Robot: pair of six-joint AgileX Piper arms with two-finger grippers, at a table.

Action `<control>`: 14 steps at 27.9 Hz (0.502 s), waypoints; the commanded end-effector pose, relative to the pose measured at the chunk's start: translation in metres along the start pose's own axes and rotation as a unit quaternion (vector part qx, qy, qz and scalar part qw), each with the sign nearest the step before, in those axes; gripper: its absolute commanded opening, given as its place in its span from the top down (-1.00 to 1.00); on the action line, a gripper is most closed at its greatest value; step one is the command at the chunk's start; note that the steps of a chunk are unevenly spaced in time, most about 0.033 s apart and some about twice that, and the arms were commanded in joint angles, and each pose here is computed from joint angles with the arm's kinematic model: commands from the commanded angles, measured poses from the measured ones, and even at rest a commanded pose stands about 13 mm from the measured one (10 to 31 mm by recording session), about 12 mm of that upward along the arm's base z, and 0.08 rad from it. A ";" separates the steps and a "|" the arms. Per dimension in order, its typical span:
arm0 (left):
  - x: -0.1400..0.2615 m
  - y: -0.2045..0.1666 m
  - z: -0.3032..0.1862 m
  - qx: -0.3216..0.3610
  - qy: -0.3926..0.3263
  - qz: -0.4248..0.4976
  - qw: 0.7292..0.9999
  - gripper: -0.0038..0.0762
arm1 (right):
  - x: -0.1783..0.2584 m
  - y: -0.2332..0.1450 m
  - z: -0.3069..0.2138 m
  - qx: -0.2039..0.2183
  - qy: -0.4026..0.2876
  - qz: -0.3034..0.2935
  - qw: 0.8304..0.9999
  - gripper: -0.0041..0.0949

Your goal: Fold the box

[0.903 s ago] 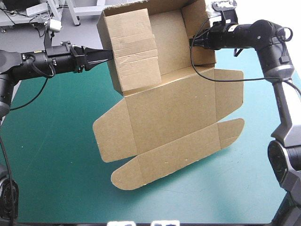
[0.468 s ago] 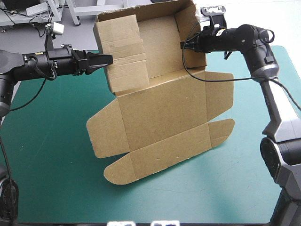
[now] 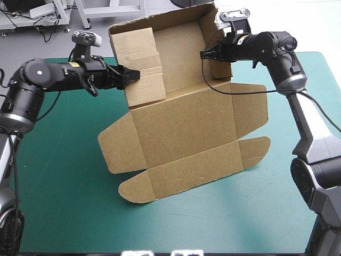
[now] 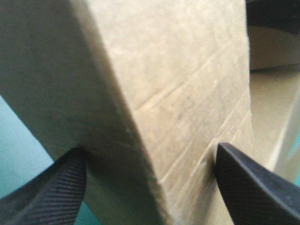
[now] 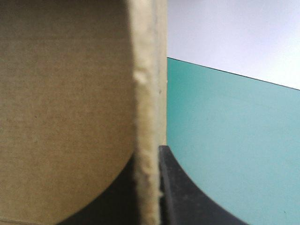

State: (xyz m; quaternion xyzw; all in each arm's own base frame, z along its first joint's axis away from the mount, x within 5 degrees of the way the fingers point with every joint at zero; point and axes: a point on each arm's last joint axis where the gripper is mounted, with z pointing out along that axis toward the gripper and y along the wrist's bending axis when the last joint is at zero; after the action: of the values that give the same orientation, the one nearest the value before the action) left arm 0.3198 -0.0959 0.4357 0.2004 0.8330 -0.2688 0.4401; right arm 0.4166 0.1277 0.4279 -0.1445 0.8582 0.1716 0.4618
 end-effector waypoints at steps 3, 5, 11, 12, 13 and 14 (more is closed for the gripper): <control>-0.016 -0.028 -0.003 -0.082 -0.068 -0.008 0.994 -0.47 | -0.023 0.017 -0.036 -0.027 -0.073 0.029 0.997 0.95; -0.016 -0.032 0.001 -0.098 -0.076 -0.027 0.992 -0.47 | -0.023 0.017 -0.036 -0.027 -0.074 0.034 0.996 0.95; -0.015 -0.039 0.020 -0.138 -0.090 -0.056 0.985 -0.38 | -0.022 0.024 -0.034 -0.035 -0.067 0.031 0.997 0.95; -0.014 -0.039 0.025 -0.149 -0.087 -0.054 0.984 -0.36 | -0.022 0.025 -0.034 -0.036 -0.066 0.030 0.997 0.95; -0.011 -0.041 0.032 -0.166 -0.081 -0.048 0.982 -0.32 | -0.021 0.029 -0.034 -0.040 -0.065 0.027 0.997 0.95; -0.010 -0.040 0.035 -0.178 -0.078 -0.050 0.980 -0.31 | -0.021 0.029 -0.034 -0.041 -0.065 0.028 0.997 0.95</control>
State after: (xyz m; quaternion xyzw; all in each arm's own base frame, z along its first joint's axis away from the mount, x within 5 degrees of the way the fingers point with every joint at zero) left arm 0.3289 -0.1428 0.4190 0.0738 0.8687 -0.1392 0.4697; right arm 0.4143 0.1331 0.4258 -0.1387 0.8650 0.1680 0.4519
